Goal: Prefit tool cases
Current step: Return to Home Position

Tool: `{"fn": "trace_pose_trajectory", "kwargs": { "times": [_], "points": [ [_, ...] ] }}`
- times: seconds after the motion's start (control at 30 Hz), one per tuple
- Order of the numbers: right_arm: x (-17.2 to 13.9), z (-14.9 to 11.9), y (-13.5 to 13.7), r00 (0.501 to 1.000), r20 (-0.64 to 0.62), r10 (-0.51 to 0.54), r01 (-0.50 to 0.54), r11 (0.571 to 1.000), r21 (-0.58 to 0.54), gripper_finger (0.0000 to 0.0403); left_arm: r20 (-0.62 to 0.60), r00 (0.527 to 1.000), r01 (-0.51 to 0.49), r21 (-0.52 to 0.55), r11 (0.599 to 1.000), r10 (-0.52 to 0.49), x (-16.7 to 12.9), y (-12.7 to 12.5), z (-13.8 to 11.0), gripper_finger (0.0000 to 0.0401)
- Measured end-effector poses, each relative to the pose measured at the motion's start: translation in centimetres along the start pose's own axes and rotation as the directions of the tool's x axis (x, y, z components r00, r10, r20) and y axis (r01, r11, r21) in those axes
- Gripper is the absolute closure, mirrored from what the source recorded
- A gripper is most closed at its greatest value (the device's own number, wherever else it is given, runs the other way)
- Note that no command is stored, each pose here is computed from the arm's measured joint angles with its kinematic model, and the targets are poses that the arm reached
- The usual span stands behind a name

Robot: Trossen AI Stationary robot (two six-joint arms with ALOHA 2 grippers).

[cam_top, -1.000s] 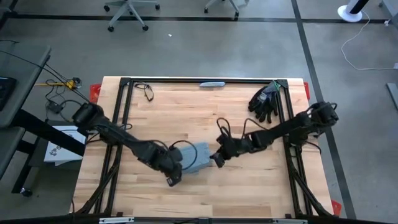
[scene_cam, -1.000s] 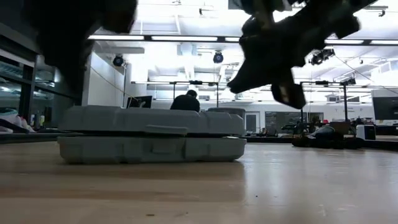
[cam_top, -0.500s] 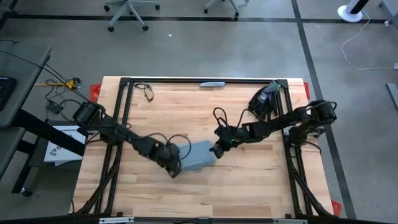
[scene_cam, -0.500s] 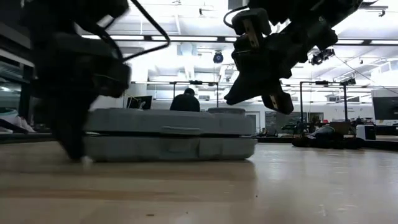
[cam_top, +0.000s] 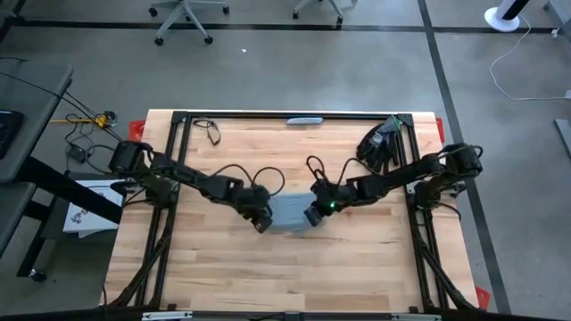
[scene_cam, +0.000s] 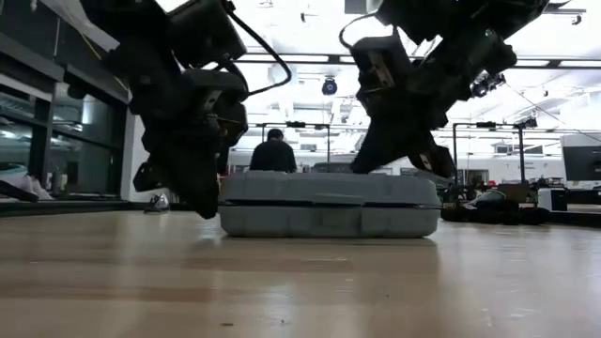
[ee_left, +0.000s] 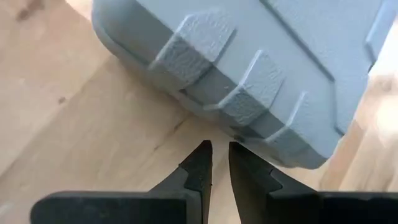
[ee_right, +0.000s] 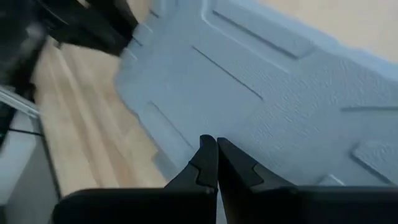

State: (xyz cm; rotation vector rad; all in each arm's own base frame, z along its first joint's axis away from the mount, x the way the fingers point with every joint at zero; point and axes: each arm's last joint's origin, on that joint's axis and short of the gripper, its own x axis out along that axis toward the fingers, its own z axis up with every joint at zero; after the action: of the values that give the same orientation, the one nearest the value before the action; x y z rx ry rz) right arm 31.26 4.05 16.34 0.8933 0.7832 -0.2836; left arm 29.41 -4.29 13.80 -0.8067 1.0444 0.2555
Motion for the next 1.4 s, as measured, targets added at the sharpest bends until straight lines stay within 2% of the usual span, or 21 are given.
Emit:
{"fn": "trace_pose_trajectory", "kwargs": {
  "times": [0.07,0.17,0.27,0.33,0.5,0.57,0.67,0.73,0.83,0.93,1.03,1.13,1.17,1.2,1.27,1.4],
  "points": [
    [-0.9,0.5,0.8,0.997,0.043,0.061,-0.062,0.998,0.011,0.0403,-0.015,1.0,0.025,0.003,1.0,-0.025,-0.4,-0.2,-0.1,0.0355],
    [-3.4,1.4,2.2,0.979,0.115,0.17,-0.169,0.985,-0.02,0.0403,0.033,0.996,0.087,0.03,0.996,-0.087,-2.3,-1.3,-0.1,0.0355],
    [-6.6,2.1,3.2,0.951,0.183,0.25,-0.243,0.968,-0.061,0.0403,0.158,0.977,0.135,0.049,0.99,-0.141,-5.6,-2.3,-0.1,0.0355],
    [-9.0,2.6,3.7,0.923,0.245,0.295,-0.282,0.955,-0.087,0.0403,0.267,0.949,0.16,0.044,0.986,-0.166,-8.1,-2.3,0.0,0.0355],
    [-14.5,2.9,3.4,0.873,0.398,0.283,-0.257,0.959,-0.117,0.0403,0.489,0.852,0.206,0.014,0.978,-0.187,-13.3,-0.2,0.5,0.0355],
    [-16.4,2.9,2.8,0.866,0.425,0.265,-0.237,0.964,-0.119,0.0403,0.525,0.827,0.237,0.0,0.971,-0.202,-14.5,1.3,0.5,0.0355],
    [-18.0,2.2,1.0,0.848,0.455,0.271,-0.253,0.962,-0.1,0.0403,0.528,0.819,0.276,-0.024,0.961,-0.223,-15.2,3.7,0.1,0.0355],
    [-18.3,1.4,-0.6,0.82,0.486,0.301,-0.307,0.949,-0.068,0.0403,0.509,0.826,0.305,-0.04,0.952,-0.243,-15.0,5.2,-0.5,0.0355],
    [-17.9,-0.3,-3.4,0.769,0.531,0.357,-0.421,0.907,0.001,0.0403,0.497,0.824,0.358,-0.081,0.93,-0.274,-14.5,7.1,-1.6,0.0355],
    [-16.3,-2.4,-6.4,0.727,0.556,0.402,-0.527,0.847,0.076,0.0403,0.522,0.803,0.406,-0.129,0.905,-0.286,-14.3,8.5,-2.8,0.0355],
    [-14.8,-4.3,-8.9,0.686,0.574,0.447,-0.623,0.769,0.146,0.0402,0.547,0.779,0.457,-0.159,0.875,-0.308,-14.1,9.6,-3.9,0.0355],
    [-13.4,-5.9,-11.1,0.656,0.611,0.444,-0.672,0.712,0.204,0.0402,0.537,0.779,0.496,-0.212,0.842,-0.324,-13.3,10.7,-5.2,0.0355],
    [-13.2,-6.1,-11.3,0.665,0.617,0.42,-0.662,0.715,0.227,0.0402,0.53,0.783,0.505,-0.237,0.83,-0.325,-12.8,11.1,-5.7,0.0355],
    [-13.1,-6.2,-11.4,0.689,0.61,0.391,-0.632,0.736,0.242,0.0402,0.529,0.781,0.519,-0.256,0.816,-0.331,-12.4,11.4,-6.1,0.0355],
    [-12.8,-6.4,-11.7,0.712,0.599,0.367,-0.604,0.756,0.254,0.0402,0.542,0.765,0.554,-0.278,0.785,-0.348,-11.7,11.9,-6.7,0.0355],
    [-12.6,-6.6,-11.9,0.726,0.584,0.362,-0.592,0.762,0.264,0.0402,0.621,0.684,0.647,-0.274,0.712,-0.383,-10.7,12.6,-7.5,0.0355]
  ]
}}
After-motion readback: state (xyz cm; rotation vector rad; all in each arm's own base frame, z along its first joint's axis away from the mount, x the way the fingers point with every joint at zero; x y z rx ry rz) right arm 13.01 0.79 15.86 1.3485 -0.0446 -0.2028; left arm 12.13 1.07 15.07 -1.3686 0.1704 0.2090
